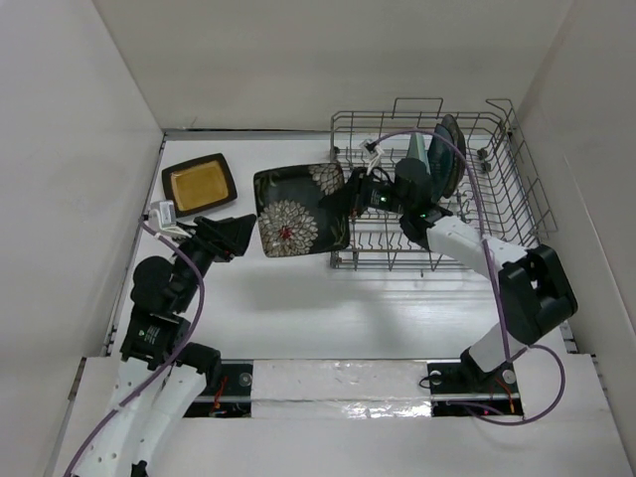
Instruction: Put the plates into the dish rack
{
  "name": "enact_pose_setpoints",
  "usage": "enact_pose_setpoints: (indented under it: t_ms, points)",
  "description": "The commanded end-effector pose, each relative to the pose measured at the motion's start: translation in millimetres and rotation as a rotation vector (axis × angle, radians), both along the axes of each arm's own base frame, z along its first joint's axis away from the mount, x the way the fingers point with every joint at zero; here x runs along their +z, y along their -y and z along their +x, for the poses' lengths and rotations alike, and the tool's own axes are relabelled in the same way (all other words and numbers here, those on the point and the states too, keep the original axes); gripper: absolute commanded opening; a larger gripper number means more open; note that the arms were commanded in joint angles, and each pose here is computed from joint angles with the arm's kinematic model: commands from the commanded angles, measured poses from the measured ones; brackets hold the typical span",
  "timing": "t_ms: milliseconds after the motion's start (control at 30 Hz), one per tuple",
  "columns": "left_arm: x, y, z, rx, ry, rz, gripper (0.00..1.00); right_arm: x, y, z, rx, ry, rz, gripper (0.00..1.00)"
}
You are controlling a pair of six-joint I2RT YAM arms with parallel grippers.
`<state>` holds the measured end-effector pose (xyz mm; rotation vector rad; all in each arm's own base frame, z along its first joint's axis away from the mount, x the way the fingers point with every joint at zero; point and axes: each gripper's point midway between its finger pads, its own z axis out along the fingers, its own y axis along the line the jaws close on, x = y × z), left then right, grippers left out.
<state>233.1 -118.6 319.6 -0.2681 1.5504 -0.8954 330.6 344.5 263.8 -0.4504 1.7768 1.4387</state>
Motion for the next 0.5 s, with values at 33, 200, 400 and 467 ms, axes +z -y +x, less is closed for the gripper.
enact_pose_setpoints:
  t_ms: [33,200,400,467]
  points:
    - [45,-12,-4,0.051,0.156,0.104,0.73,109,53,36,-0.245,0.215,0.156,0.00]
    - [40,-23,-7,0.093,0.164,0.201,0.73,127,119,84,-0.589,0.250,-0.015,0.00]
    - [22,-22,-6,0.074,0.157,0.293,0.71,160,207,103,-1.029,0.307,-0.343,0.00]
    - [20,-23,-9,0.078,0.171,0.287,0.70,176,221,101,-1.084,0.343,-0.434,0.00]
